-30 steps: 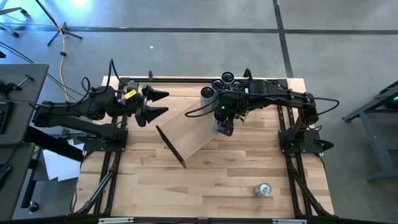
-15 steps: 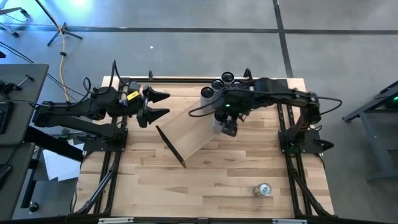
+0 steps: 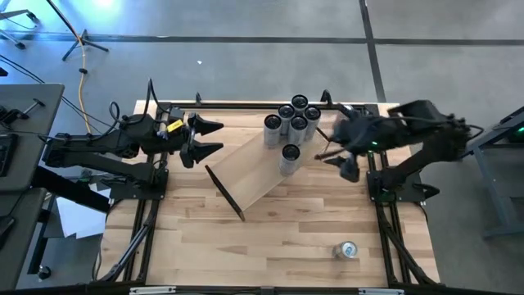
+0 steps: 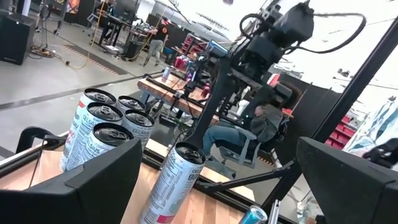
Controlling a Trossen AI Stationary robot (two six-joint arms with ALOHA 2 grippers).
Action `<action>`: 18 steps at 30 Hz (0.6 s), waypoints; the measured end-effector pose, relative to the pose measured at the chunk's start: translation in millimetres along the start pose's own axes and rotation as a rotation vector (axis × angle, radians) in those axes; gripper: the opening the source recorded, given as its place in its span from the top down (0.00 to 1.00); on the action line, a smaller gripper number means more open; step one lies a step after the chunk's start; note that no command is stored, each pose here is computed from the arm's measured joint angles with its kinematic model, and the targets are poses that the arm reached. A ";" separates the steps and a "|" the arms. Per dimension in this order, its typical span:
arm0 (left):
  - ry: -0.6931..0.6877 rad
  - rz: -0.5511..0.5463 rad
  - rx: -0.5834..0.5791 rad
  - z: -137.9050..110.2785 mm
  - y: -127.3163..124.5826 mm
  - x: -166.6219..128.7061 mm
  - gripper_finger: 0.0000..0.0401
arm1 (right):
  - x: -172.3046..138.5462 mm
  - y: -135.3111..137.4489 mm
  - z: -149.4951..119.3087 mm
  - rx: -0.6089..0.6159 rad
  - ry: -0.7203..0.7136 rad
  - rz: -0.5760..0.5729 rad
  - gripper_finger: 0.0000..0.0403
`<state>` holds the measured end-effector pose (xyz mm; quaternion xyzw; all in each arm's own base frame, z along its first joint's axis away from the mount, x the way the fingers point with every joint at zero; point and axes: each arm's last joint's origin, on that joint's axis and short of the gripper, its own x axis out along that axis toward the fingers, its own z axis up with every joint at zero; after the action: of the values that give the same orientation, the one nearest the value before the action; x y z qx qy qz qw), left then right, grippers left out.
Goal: Place canned beverage on shelf
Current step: Put the white-pink soda can on the shelf and align it with the other white-pink soda can
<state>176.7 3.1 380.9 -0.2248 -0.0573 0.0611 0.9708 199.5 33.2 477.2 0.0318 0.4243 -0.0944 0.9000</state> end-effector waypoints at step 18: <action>0.000 0.000 -0.014 0.0 -0.1 0.0 0.01 | 91.2 61.2 -94.2 0.276 -0.116 0.268 0.27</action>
<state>176.7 3.1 380.9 -0.2316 -0.0577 0.0605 0.9692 196.9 93.1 345.5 0.2057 0.3465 -0.0330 0.9146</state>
